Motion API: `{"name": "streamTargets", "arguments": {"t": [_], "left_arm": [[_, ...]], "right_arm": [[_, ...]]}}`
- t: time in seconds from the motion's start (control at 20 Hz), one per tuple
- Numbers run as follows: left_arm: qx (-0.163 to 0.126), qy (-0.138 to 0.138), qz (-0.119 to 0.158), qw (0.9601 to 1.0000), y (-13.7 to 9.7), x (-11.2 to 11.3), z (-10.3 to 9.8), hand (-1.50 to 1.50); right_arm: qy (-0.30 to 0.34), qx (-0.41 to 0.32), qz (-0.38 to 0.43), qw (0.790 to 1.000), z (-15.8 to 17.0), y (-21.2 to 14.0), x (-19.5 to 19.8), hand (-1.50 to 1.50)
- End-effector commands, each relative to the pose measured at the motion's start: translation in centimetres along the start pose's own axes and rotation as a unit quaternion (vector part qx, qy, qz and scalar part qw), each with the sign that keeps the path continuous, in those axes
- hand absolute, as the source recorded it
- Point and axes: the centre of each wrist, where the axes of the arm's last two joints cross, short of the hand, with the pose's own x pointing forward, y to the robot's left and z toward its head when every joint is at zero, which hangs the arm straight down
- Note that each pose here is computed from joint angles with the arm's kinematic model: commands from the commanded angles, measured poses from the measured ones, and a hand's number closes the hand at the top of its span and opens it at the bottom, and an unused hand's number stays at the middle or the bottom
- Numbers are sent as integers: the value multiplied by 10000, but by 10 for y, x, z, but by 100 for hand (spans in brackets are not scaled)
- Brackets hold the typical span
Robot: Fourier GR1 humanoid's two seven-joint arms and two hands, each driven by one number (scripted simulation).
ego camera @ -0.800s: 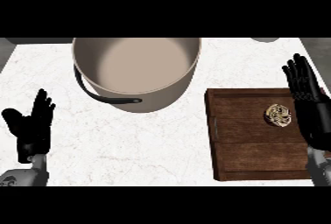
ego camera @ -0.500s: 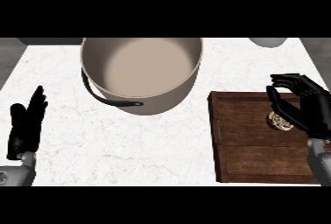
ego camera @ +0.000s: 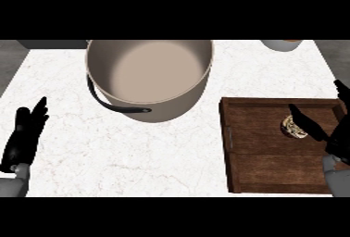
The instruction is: Pick the cupcake from the tray and place it in the pot
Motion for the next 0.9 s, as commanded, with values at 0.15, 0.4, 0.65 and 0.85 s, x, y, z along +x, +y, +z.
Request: {"name": "streamTargets", "arguments": {"t": [0.15,0.4,0.65,0.85], "left_arm": [[-49,252,-19,9997,4,6,-5,0],[-24,155,-135,9998,7,7,-1,0],[-36,206,-16,9998,-8,3,1,0],[-162,194,-38,9997,2,9,2,0]], "right_arm": [[362,463,1223,9908,22,-6,10,-150],[1015,983,2219,9648,-11,-20,46,-150],[1630,2044,3001,9174,1,-22,84,-150],[2107,2868,3216,8775,-15,-24,118,-150]]}}
